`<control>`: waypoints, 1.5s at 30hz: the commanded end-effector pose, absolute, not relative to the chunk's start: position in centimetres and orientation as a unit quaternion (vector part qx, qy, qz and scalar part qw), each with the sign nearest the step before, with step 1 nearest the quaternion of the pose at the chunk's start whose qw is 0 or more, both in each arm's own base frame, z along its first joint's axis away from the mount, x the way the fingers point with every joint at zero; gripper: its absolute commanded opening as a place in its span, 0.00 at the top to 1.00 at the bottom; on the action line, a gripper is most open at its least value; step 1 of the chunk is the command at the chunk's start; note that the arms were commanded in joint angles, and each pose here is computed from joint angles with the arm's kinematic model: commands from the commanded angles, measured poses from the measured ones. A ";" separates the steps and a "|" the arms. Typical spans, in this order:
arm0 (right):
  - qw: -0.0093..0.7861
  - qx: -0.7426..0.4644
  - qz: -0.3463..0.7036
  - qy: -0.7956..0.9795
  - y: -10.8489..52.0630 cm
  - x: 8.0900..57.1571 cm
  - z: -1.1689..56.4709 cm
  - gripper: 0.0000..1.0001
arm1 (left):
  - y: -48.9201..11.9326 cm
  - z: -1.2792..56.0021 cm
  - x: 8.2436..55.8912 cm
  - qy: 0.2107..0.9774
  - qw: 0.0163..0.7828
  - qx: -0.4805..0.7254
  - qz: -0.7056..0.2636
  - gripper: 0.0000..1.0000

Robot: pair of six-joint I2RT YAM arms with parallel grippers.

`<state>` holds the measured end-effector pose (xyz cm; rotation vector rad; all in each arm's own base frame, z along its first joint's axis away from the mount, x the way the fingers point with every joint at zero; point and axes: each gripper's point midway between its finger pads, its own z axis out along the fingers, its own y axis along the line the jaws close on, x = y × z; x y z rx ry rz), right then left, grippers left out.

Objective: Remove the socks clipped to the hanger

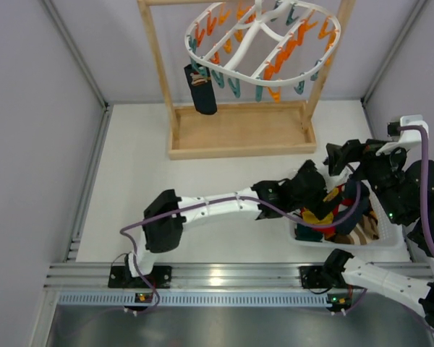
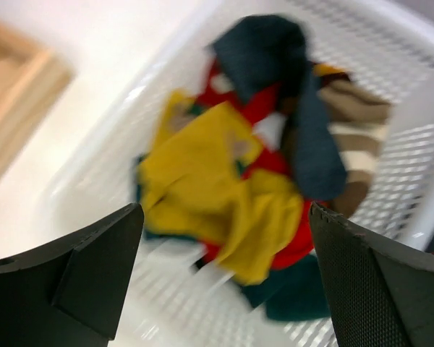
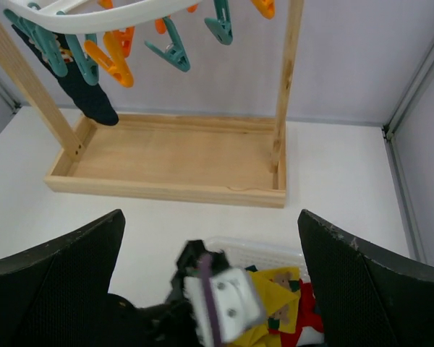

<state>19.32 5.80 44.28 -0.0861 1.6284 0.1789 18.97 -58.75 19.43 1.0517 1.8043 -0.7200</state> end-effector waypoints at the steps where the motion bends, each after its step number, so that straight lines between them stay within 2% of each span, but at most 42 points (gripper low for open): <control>1: 0.702 -0.014 0.109 0.703 6.1 19.5 45.5 0.01 | -50.8 26.0 24.4 0.753 0.540 0.303 -0.223 0.01; 2: 0.711 -0.008 0.122 0.692 6.2 19.4 46.1 0.01 | -48.7 27.8 24.9 0.754 0.553 0.277 -0.220 0.01; 4: 0.713 -0.014 0.134 0.688 6.8 19.5 46.0 0.01 | -44.4 25.6 27.3 0.780 0.555 0.232 -0.170 0.01; 5: 0.718 -0.011 0.140 0.682 6.9 19.5 46.3 0.01 | -42.3 27.0 27.9 0.779 0.567 0.209 -0.166 0.01; 9: 0.718 -0.018 0.150 0.679 7.9 20.0 46.1 0.01 | -34.0 25.4 32.6 0.801 0.576 0.132 -0.096 0.01; 12: 0.715 -0.028 0.160 0.680 8.9 20.2 45.8 0.01 | -28.5 23.3 35.2 0.813 0.570 0.089 -0.077 0.01; 14: 0.710 -0.037 0.164 0.684 9.6 20.5 45.5 0.01 | -27.4 24.7 36.3 0.796 0.589 0.081 -0.114 0.01; 16: 0.706 -0.046 0.171 0.686 10.3 20.6 45.3 0.00 | -24.7 24.4 37.8 0.784 0.606 0.082 -0.107 0.01; 17: 0.702 -0.052 0.171 0.689 10.7 20.7 45.1 0.01 | -26.0 25.5 37.9 0.763 0.617 0.106 -0.158 0.01; 21: 0.699 -0.063 0.177 0.690 11.2 20.7 45.1 0.01 | -21.9 26.1 40.9 0.723 0.657 0.106 -0.184 0.01; 31: 0.685 -0.102 0.197 0.694 13.1 20.6 45.1 0.01 | -18.6 26.6 46.7 0.670 0.665 0.177 -0.279 0.01; 44: 0.673 -0.157 0.216 0.689 15.9 20.9 44.9 0.00 | -19.5 28.0 53.7 0.643 0.688 0.203 -0.270 0.01; 45: 0.673 -0.158 0.213 0.690 15.9 21.0 44.7 0.00 | -19.6 27.7 53.9 0.645 0.685 0.200 -0.272 0.06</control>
